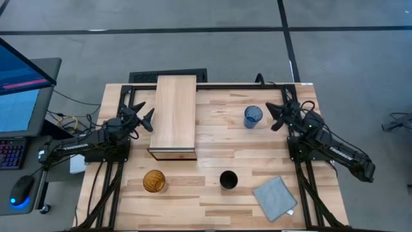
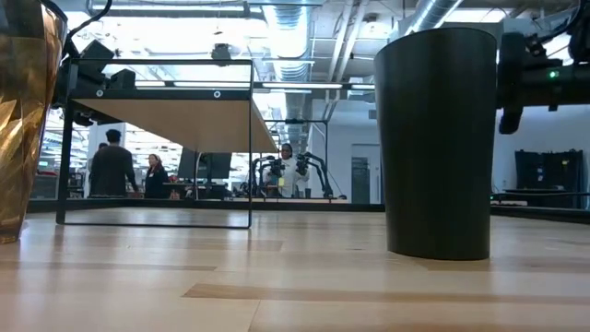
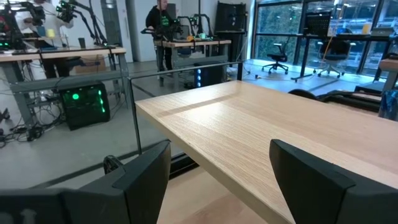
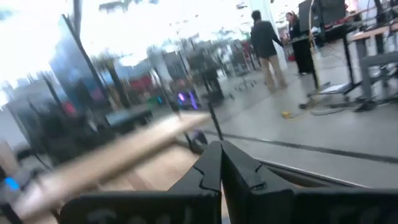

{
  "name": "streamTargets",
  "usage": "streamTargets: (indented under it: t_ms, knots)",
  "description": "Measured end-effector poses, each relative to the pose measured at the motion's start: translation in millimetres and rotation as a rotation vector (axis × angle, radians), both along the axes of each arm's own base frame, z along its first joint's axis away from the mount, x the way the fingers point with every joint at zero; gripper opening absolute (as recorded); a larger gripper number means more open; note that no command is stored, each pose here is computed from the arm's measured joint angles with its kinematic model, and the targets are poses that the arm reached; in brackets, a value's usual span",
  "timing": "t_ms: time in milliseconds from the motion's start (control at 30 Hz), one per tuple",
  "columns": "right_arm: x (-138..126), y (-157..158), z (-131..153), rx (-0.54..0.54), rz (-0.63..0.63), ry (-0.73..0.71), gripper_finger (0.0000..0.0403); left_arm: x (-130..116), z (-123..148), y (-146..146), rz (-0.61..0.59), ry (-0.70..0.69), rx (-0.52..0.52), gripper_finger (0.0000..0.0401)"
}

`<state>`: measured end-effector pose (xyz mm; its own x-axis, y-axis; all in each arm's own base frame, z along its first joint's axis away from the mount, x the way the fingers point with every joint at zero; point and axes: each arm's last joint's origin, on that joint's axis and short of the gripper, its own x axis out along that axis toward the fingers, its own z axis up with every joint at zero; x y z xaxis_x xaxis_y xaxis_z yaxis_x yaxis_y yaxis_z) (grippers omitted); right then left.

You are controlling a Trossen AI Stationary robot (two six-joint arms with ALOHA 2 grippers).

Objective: Stack small to large cups/mugs on shelf
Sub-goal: Put the blue cup on the shelf

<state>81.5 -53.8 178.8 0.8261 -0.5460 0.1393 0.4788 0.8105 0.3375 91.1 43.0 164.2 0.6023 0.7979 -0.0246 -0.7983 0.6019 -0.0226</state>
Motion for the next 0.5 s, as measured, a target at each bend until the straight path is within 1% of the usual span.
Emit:
streamTargets:
  t_ms: [67, 267, 367, 433, 500]
  knots:
    - [-0.2, 0.1, 1.6, 0.039, 0.009, -0.046, 0.0028, 0.0, 0.0, 0.0, 0.000, -0.004, -0.002, 0.0265]
    - [-0.2, 0.1, 1.9, 0.118, 0.023, -0.101, 0.0028, -0.3, 0.0, 0.2, 0.011, 0.012, 0.009, 0.0265]
    - [-0.4, -0.1, 2.2, 0.116, 0.020, -0.105, 0.0027, -0.4, -0.1, 0.3, 0.016, 0.005, 0.004, 0.0265]
    - [-0.6, 0.2, 4.1, 0.090, 0.019, -0.100, 0.0027, -0.5, 0.1, 0.3, 0.021, 0.003, 0.003, 0.0265]
    - [-1.6, 1.0, 9.8, 0.054, 0.011, -0.065, 0.0027, -0.7, 0.1, 0.5, 0.028, 0.003, 0.003, 0.0265]
